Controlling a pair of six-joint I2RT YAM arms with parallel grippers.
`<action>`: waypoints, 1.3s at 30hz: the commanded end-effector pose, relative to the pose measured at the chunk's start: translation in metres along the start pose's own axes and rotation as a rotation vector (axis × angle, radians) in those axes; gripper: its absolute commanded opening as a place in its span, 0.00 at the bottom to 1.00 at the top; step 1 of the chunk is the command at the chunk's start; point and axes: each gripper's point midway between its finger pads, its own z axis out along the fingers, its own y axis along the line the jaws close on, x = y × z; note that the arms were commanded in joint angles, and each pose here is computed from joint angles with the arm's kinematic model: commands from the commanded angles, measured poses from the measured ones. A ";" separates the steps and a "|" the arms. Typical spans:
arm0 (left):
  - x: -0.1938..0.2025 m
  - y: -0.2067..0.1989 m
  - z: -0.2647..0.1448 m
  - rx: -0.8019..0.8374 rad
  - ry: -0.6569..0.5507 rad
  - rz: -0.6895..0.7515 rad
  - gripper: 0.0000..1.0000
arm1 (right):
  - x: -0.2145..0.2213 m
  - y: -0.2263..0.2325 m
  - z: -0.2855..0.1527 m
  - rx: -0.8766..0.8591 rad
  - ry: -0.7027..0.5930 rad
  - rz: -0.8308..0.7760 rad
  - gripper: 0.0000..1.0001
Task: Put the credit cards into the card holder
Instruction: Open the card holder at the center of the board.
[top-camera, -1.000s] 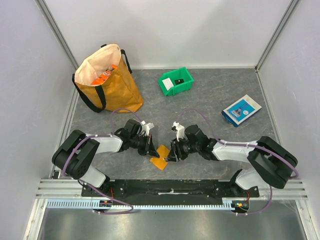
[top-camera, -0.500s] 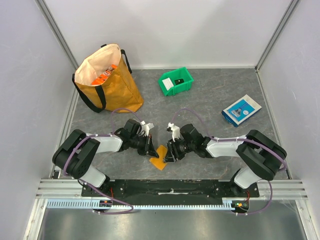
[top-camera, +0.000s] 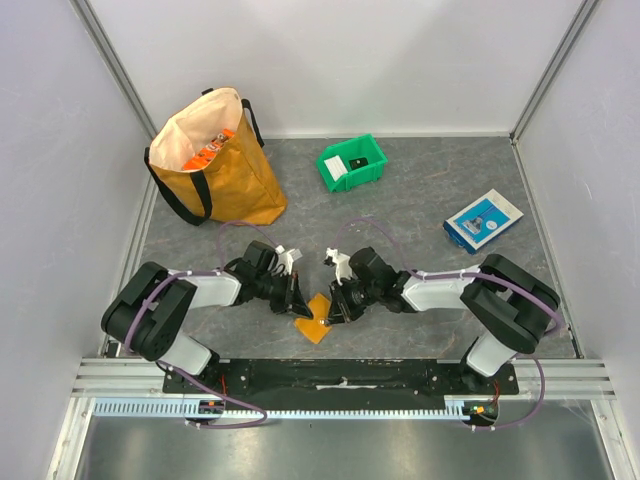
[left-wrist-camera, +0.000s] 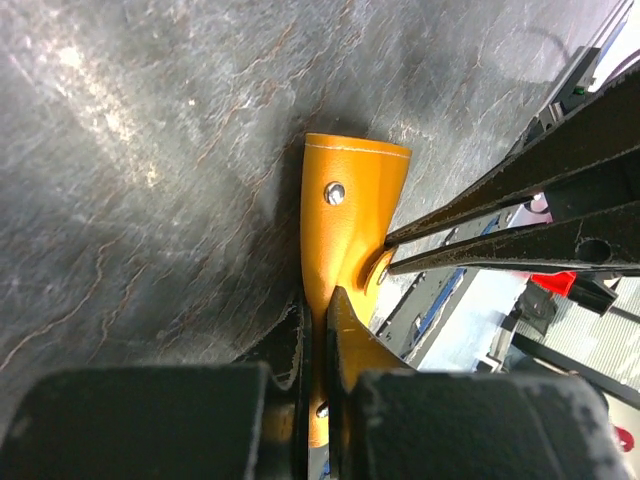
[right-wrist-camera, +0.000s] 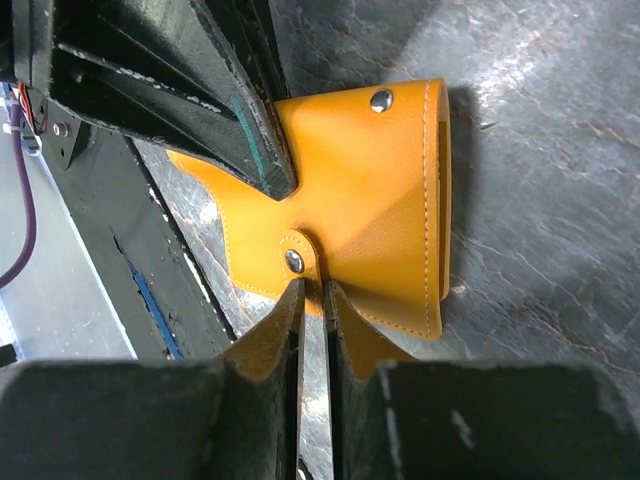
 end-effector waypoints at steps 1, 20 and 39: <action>-0.020 0.008 0.014 -0.069 -0.123 -0.016 0.02 | 0.004 0.060 0.030 -0.175 0.022 -0.146 0.15; -0.039 0.055 0.002 -0.342 -0.274 -0.149 0.02 | 0.081 0.054 0.000 -0.132 0.275 -0.241 0.10; -0.051 0.048 -0.022 -0.384 -0.302 -0.143 0.02 | 0.082 0.008 -0.050 0.222 0.375 -0.125 0.51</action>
